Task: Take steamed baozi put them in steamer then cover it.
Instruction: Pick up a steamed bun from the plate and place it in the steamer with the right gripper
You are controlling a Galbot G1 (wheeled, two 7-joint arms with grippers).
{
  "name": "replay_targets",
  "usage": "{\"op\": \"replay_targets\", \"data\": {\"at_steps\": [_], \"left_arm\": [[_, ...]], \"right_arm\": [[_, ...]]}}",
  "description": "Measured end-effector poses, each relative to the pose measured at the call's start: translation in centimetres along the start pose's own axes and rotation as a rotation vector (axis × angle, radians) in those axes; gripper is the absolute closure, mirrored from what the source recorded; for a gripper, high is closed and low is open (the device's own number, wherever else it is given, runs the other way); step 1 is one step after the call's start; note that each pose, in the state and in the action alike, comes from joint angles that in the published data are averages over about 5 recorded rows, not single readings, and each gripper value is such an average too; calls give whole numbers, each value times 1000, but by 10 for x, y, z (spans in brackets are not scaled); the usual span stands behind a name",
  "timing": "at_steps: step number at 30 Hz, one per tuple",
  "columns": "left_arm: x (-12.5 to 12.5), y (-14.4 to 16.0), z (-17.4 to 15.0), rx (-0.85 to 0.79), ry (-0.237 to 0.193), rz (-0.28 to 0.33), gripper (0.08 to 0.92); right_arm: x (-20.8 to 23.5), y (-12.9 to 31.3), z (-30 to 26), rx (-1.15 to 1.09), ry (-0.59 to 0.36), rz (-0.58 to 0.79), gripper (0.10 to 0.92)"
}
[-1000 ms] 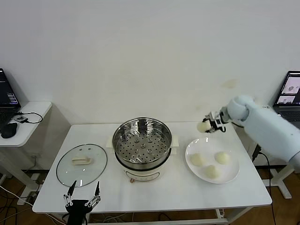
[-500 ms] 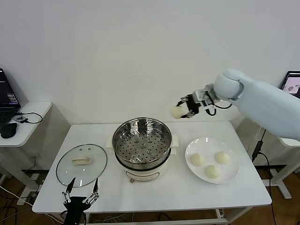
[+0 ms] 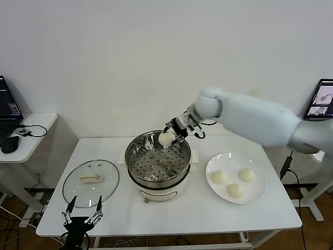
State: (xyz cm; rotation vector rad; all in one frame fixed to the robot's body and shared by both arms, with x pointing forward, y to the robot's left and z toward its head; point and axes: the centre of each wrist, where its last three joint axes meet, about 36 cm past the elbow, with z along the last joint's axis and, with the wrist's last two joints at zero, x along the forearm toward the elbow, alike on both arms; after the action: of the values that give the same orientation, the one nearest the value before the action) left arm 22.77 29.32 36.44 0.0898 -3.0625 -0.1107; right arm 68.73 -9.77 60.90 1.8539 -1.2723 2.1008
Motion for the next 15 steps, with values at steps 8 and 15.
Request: {"op": "replay_targets", "data": {"at_steps": [8, 15], "left_arm": [[-2, 1, 2, 5, -2, -7, 177], [-4, 3, 3, 4, -8, -10, 177]], "right_arm": [[-35, -8, -1, 166, 17, 2, 462], [-54, -13, -2, 283, 23, 2, 456]]}}
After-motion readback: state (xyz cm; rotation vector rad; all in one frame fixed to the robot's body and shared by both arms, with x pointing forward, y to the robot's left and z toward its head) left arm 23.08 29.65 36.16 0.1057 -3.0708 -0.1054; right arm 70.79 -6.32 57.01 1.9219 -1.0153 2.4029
